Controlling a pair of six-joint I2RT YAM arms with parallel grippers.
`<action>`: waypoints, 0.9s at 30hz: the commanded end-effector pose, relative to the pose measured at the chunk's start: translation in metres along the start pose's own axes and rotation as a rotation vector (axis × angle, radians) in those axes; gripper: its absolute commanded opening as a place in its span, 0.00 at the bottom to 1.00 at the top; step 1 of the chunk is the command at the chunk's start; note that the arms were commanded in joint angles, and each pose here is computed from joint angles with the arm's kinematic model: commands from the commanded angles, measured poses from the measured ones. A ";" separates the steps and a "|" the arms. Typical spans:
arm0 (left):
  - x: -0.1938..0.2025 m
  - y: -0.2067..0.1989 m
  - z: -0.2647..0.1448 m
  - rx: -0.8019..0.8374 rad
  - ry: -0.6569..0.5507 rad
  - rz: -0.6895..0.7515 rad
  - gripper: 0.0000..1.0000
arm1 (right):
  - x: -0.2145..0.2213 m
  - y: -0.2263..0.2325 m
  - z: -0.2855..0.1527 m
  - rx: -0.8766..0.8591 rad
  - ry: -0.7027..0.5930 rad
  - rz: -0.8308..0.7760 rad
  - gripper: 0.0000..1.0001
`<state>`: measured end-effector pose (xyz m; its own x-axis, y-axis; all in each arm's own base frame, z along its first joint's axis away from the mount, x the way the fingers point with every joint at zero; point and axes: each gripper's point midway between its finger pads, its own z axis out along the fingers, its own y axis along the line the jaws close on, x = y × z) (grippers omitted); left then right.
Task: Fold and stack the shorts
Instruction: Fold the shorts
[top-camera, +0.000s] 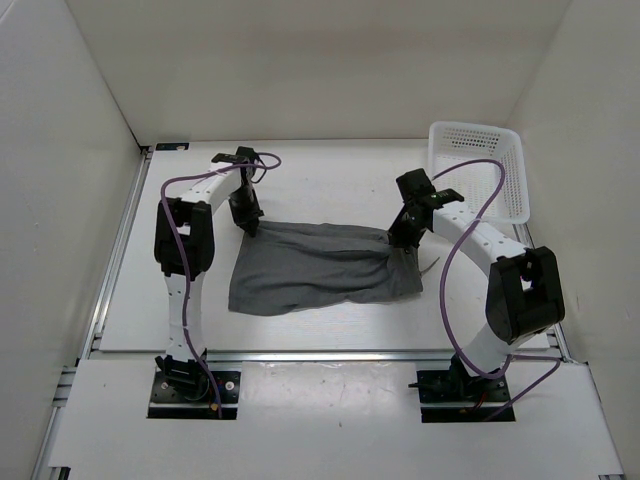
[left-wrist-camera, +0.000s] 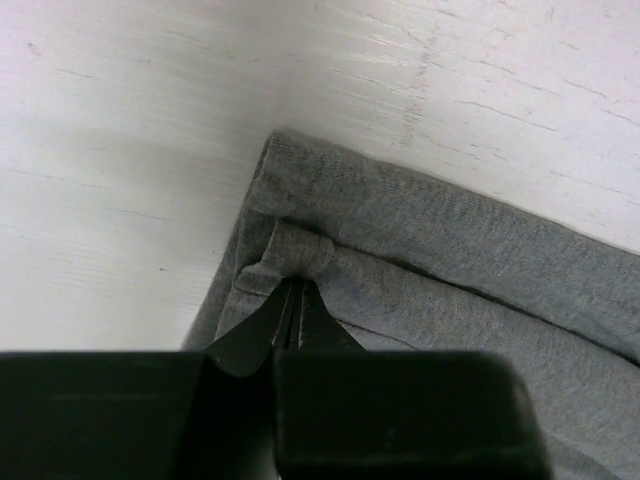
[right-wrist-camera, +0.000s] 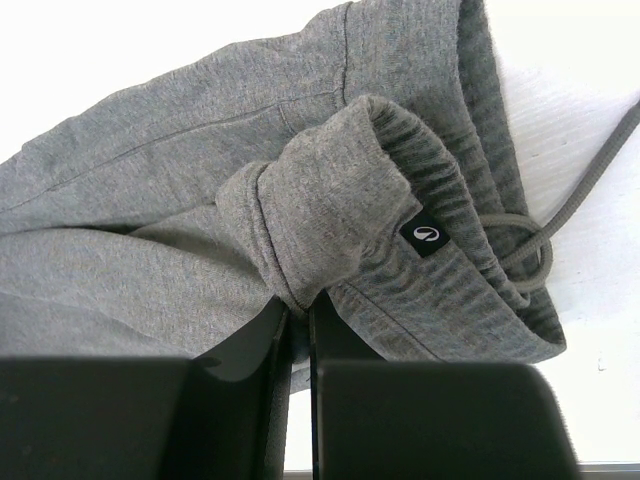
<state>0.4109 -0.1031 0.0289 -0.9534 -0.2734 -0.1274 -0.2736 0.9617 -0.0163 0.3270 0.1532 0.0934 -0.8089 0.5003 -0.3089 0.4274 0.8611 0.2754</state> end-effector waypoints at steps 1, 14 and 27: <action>-0.024 0.000 -0.047 0.025 -0.137 -0.005 0.10 | -0.015 0.013 -0.016 -0.045 -0.054 -0.017 0.00; -0.023 -0.006 -0.023 0.085 -0.049 0.018 0.76 | -0.014 0.016 -0.019 -0.055 -0.058 -0.033 0.00; -0.016 -0.010 -0.014 0.070 -0.028 0.037 0.32 | -0.013 0.015 -0.016 -0.048 -0.052 -0.034 0.00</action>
<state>0.4215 -0.1097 0.0259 -0.9645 -0.2381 -0.1146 -0.2326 0.9708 -0.0594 0.3257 0.1546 0.0932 -0.8198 0.4788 -0.3140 0.4066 0.8729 0.2696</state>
